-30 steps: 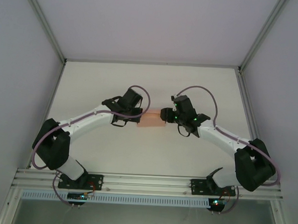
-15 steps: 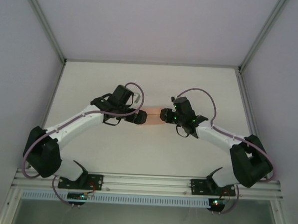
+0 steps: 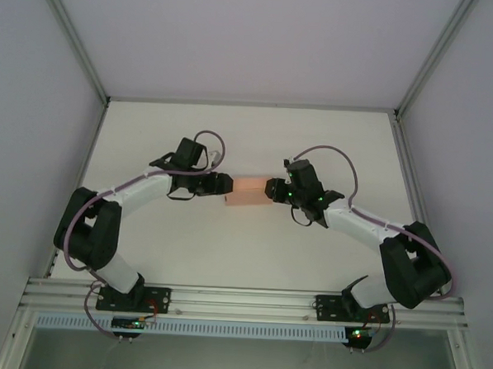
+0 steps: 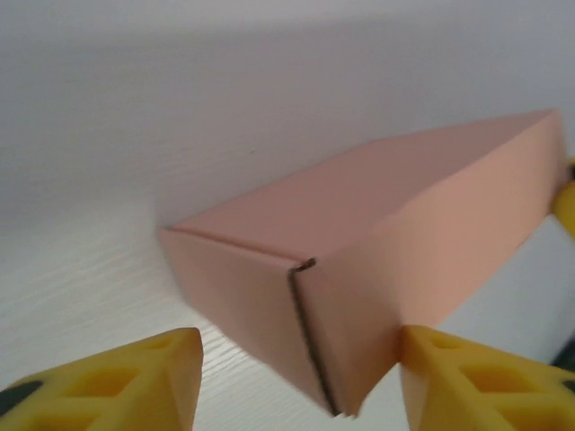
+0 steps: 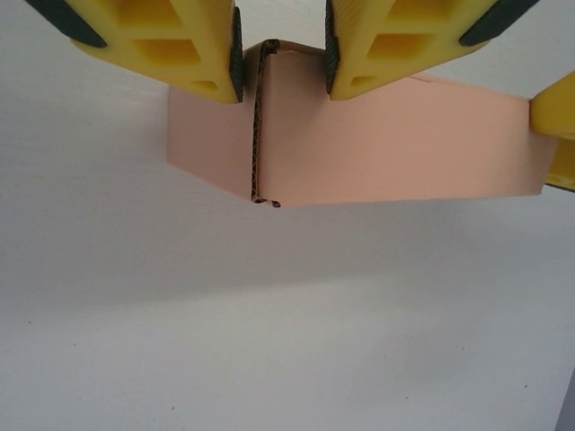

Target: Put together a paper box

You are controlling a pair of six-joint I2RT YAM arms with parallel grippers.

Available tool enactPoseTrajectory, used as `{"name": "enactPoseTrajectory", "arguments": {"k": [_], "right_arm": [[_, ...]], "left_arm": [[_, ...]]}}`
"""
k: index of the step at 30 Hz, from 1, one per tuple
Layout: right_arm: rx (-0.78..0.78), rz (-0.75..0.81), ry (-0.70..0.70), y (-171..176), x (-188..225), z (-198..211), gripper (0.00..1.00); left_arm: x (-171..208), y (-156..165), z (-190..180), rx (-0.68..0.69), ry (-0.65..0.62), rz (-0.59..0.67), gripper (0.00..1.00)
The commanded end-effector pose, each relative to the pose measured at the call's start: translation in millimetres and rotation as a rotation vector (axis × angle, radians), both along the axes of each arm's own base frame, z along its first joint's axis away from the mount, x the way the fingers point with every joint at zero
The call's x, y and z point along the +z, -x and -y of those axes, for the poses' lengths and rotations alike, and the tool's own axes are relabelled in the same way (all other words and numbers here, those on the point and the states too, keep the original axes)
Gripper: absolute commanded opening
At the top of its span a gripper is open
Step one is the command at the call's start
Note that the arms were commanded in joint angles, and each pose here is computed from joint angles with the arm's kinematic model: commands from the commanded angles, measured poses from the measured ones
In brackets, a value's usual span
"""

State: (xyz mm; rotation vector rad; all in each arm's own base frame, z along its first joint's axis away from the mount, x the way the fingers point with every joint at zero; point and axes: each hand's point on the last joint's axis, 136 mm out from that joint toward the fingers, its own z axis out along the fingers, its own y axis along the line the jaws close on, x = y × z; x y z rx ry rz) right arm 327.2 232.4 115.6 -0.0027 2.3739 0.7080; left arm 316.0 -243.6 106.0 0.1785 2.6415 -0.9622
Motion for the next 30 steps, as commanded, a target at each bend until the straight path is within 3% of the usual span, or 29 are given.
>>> {"name": "enactPoseTrajectory", "arguments": {"k": [1,6,10,12,18,24,30], "right_arm": [[-0.039,-0.230,0.150,36,-71,34,0.28],[-0.074,-0.264,0.158,42,-85,50,0.21],[-0.108,-0.294,0.159,47,-96,59,0.08],[-0.112,-0.302,0.148,49,-100,60,0.00],[-0.135,-0.332,0.145,54,-106,66,0.00],[-0.076,-0.270,0.094,39,-78,49,0.00],[-0.006,-0.182,0.107,17,-39,35,0.18]], "left_arm": [[-36,10,-12,0.039,0.014,-0.101,0.45],[-63,21,-23,0.096,0.042,-0.192,0.13],[-73,29,-29,0.118,0.021,-0.213,0.00],[-74,30,-32,0.128,0.013,-0.217,0.00],[-74,32,-37,0.147,-0.006,-0.258,0.00],[-52,20,-36,0.136,-0.042,-0.209,0.29],[-4,-6,-6,0.038,-0.083,-0.047,0.60]]}}
